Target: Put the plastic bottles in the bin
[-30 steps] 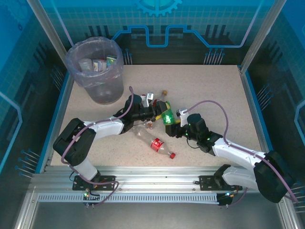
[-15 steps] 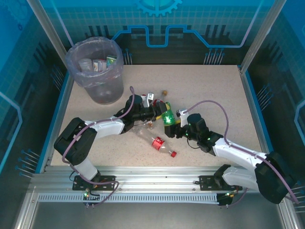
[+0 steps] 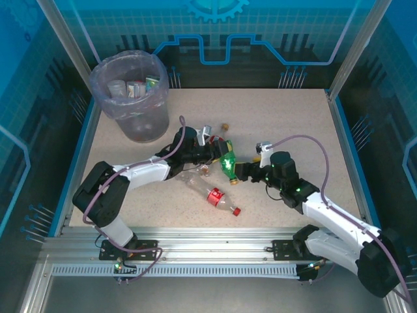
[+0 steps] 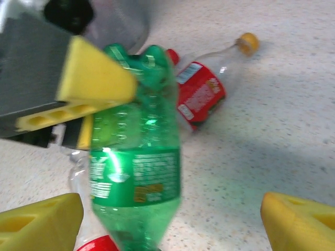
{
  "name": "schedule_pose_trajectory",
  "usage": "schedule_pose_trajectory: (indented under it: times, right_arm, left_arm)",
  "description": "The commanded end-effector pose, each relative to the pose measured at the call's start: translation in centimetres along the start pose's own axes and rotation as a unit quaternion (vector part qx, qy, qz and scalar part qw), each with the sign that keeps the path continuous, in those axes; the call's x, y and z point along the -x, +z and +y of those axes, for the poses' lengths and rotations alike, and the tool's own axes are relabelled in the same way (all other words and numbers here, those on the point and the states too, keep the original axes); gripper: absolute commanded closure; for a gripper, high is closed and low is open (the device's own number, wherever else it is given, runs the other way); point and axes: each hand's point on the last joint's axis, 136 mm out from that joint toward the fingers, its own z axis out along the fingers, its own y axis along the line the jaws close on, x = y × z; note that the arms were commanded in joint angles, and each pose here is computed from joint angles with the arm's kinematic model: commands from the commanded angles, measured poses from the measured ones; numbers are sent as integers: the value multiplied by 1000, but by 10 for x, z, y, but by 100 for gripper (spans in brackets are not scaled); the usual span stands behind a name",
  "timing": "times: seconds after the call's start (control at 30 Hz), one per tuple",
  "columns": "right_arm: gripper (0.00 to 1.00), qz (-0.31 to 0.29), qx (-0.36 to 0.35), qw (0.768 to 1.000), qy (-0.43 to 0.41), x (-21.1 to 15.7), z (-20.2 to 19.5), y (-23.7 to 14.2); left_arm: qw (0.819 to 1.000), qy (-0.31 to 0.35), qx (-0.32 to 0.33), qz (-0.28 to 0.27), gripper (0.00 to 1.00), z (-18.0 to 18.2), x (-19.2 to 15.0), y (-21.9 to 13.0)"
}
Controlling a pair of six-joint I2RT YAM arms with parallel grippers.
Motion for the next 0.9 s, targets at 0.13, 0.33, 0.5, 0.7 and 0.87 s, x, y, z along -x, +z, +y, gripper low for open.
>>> schedule_pose_trajectory:
  times: [0.13, 0.33, 0.5, 0.7, 0.87]
  right_arm:
    - [12, 18, -63, 995, 77, -20, -42, -6]
    - [12, 25, -70, 994, 81, -24, -45, -7]
    - [12, 25, -74, 994, 82, -25, -47, -8]
    - [12, 26, -80, 993, 84, -27, -50, -8]
    - [12, 27, -82, 993, 82, -27, -51, -9]
  left_arm:
    - [992, 120, -6, -39, 47, -62, 32, -32]
    - [979, 188, 2, -82, 52, -99, 76, -73]
    - [961, 226, 14, -157, 57, -124, 131, -133]
    - [930, 238, 44, -277, 70, -136, 200, -219]
    - [894, 217, 66, -386, 86, -128, 251, -293]
